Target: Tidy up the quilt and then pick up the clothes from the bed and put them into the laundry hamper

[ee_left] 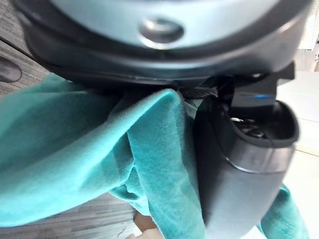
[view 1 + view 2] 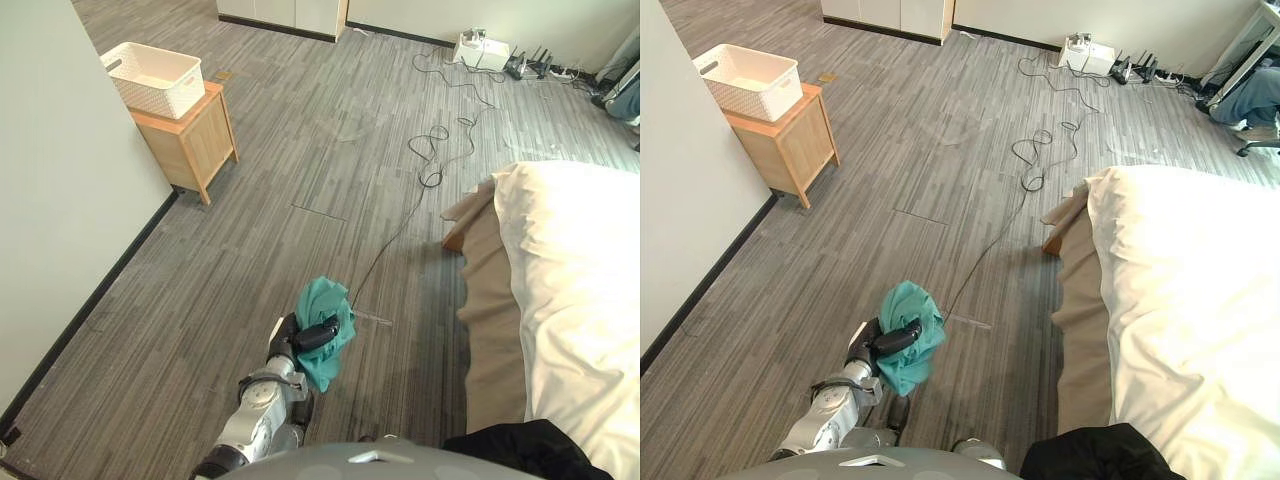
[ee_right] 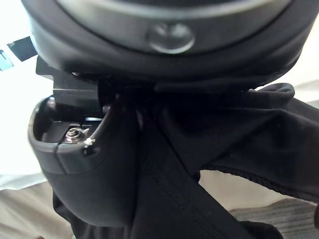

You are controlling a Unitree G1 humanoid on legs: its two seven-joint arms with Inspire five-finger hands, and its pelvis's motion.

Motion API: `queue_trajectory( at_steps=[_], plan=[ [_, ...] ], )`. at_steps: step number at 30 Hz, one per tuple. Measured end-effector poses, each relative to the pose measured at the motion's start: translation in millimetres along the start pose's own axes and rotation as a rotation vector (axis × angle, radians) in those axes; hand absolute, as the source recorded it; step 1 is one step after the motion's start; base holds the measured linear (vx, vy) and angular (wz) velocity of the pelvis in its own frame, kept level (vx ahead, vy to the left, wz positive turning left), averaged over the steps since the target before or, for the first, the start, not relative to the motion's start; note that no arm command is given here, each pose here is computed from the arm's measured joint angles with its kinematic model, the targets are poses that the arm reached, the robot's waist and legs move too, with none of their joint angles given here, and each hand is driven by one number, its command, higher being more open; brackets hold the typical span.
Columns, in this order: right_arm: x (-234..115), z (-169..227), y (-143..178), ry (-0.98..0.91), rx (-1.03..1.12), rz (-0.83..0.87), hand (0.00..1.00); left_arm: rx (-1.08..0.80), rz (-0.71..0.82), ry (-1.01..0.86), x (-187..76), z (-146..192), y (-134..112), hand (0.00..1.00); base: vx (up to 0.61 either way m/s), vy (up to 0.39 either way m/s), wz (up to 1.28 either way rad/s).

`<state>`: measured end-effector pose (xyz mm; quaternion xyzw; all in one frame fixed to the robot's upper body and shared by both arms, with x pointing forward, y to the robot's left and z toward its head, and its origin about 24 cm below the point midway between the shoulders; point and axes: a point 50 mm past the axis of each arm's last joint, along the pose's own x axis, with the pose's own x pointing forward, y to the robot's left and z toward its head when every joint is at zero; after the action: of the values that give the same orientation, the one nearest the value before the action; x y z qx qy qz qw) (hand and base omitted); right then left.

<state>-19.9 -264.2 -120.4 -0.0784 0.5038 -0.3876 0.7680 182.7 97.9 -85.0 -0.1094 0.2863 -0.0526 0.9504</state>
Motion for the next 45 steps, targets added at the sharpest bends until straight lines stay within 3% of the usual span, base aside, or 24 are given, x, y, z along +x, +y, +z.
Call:
queue_trajectory(
  at_steps=[8,27,32,39,45],
  plan=[
    [5,-1,4,0.022,-0.020,0.007,0.00,0.016,0.058,0.097,-4,-22,14,0.00,-0.04,-0.016,0.00],
    [7,-18,17,0.138,-0.129,0.086,0.00,-0.029,0.121,0.073,-2,-16,29,0.00,-0.03,-0.029,0.16],
    [12,35,73,-0.019,-0.168,0.345,0.00,-0.043,0.120,0.067,-1,-14,28,0.00,-0.05,-0.037,0.19],
    [-15,161,142,-0.426,-0.036,0.571,0.00,-0.040,0.108,0.072,-2,-16,25,0.00,0.02,-0.090,0.40],
    [-38,202,163,-0.551,0.011,0.648,0.00,-0.035,0.070,0.079,-2,-18,20,0.00,0.00,-0.084,0.10]
  ],
)
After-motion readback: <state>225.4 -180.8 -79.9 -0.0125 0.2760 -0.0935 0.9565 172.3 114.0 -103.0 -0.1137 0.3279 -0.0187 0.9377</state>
